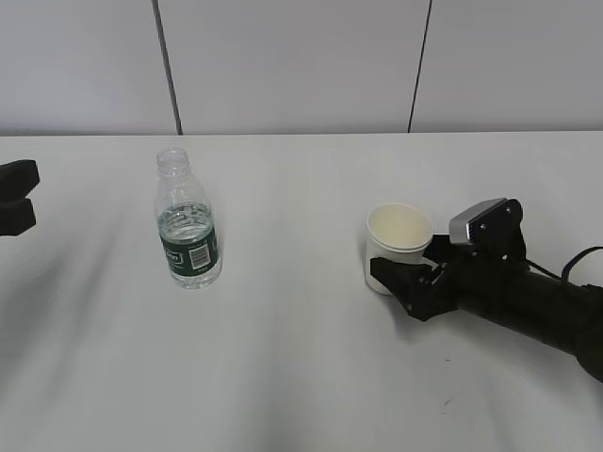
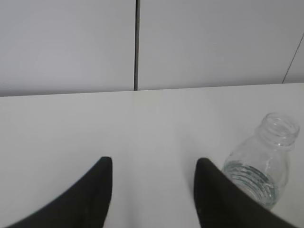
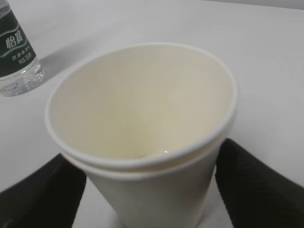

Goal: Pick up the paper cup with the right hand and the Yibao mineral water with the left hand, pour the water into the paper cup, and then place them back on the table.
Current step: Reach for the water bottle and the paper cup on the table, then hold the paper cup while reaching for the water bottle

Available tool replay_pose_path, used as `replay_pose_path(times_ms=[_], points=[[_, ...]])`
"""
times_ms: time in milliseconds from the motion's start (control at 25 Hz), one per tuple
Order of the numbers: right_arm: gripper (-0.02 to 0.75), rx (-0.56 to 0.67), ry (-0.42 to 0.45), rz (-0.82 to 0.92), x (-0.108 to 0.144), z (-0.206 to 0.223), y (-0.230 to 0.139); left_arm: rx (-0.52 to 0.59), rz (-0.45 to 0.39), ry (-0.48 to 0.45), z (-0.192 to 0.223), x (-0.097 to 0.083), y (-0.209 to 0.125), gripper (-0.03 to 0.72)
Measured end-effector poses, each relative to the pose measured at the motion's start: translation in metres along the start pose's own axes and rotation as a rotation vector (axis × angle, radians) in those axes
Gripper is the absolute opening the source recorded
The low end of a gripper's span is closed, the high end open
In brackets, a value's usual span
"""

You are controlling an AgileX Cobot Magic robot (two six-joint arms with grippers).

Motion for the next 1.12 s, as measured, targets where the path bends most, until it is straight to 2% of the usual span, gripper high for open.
replay_pose_path(times_ms=[1120], points=[[0.621, -0.007, 0.015, 0.021, -0.0032, 0.0099, -0.0010, 0.000, 0.002, -0.001, 0.0000, -0.0002, 0.0000, 0.356]])
Point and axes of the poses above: a point on each arm's last joint axis where the gripper is mounted, z pointing out along that axis toward the gripper, x along the wrist's bending axis when the last joint is at zero, y = z × x, the point moved 6 cm from there along z, pointing out along that axis toward the gripper, and after that the axes turned 4 degrees about z, right-handed, at the moved point
